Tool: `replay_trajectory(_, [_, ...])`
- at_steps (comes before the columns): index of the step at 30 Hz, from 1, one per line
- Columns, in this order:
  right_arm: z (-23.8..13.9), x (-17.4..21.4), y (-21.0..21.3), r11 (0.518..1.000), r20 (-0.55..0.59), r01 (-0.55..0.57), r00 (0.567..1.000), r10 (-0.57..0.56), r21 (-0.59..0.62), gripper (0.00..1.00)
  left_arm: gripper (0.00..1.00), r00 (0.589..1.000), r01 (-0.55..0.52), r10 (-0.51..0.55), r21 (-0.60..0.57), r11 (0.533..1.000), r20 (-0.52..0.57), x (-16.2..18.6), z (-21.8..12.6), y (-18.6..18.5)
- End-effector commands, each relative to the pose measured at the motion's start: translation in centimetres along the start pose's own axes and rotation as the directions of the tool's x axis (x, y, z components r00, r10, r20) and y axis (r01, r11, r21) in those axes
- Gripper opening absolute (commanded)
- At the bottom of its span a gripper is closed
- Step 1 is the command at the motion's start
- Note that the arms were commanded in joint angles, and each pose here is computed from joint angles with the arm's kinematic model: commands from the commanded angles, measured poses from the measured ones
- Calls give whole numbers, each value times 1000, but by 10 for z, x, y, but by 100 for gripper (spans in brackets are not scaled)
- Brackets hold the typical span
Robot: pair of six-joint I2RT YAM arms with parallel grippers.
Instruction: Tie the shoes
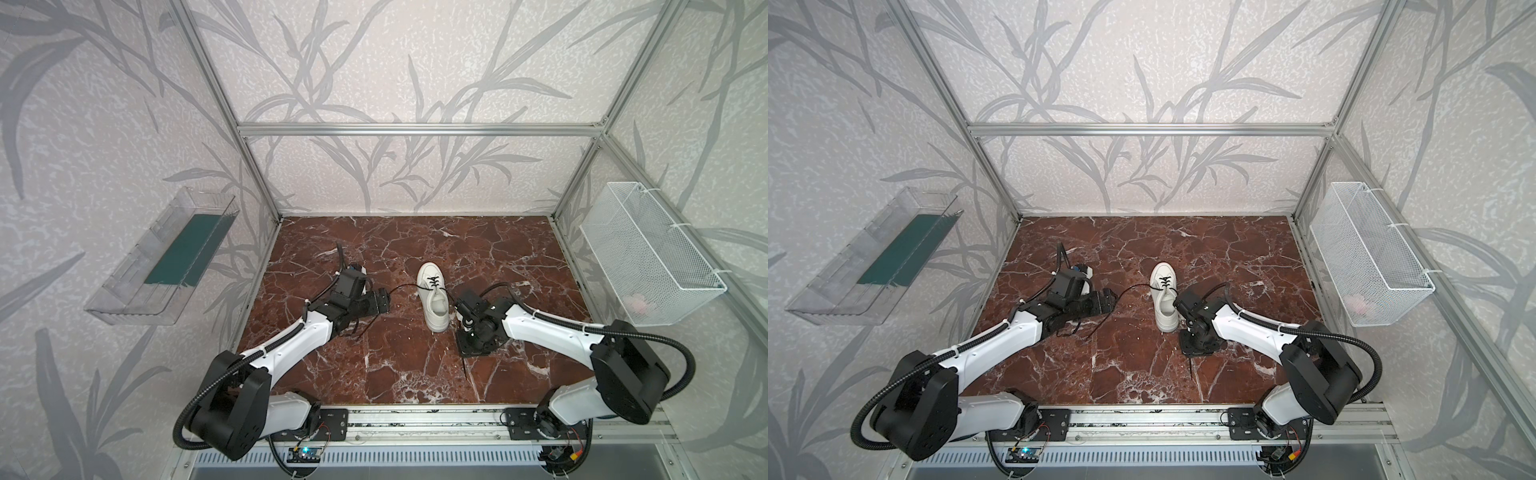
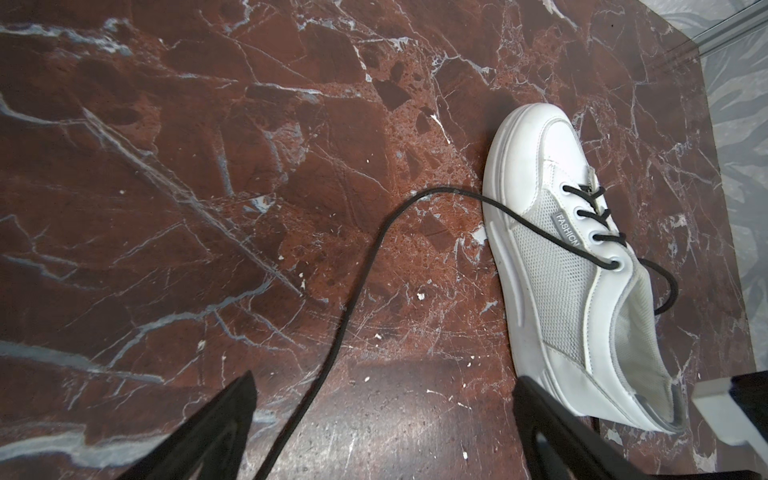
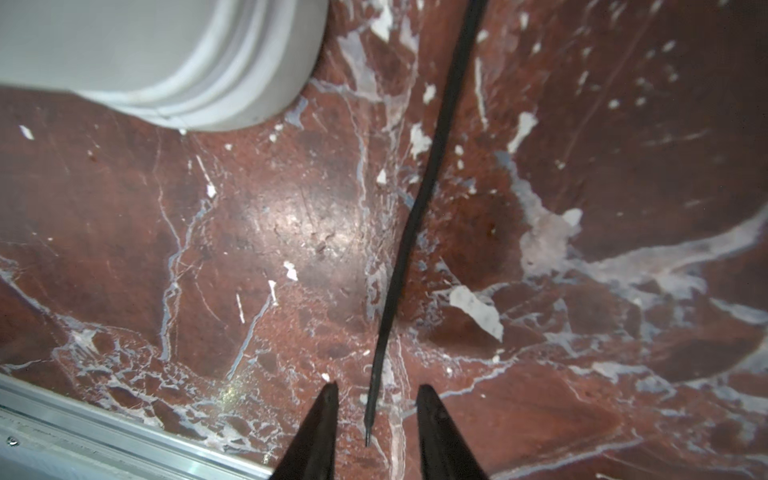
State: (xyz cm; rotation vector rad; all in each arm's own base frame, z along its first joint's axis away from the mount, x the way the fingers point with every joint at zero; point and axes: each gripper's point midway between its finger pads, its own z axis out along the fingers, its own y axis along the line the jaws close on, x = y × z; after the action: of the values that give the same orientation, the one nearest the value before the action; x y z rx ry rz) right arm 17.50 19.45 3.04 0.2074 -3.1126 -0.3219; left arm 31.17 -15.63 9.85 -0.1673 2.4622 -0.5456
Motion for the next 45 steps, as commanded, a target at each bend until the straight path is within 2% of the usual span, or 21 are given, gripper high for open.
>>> replay_trajectory(1, [5,0,-2,1000,-13,-15,1000,15,22,29,98,999,-11,11,6,1000,32,-10,-8,-6])
replay_trajectory(20, [19,3,-10,986,-90,23,996,-8,165,18,98,999,-10,11,-3,1000,40,-11,-7,-4])
replay_trajectory(23, [22,4,-10,984,-113,33,994,-14,173,12,98,999,-12,12,-7,1000,49,-11,-6,-2])
replay_trajectory(27, [16,1,-10,986,-86,34,996,-19,165,1,98,998,-19,20,-15,1000,51,-11,-7,0])
replay_trajectory(34, [-4,3,-27,985,-37,-2,999,8,171,0,98,999,-24,25,-21,999,48,-9,-7,1])
replay_trajectory(39, [-35,-4,-42,992,42,-64,997,60,112,0,98,999,-27,28,-23,999,45,-9,-6,1])
replay_trajectory(45, [-76,-20,-41,990,154,-135,978,140,-46,0,98,999,-25,26,-23,999,43,-10,-5,0])
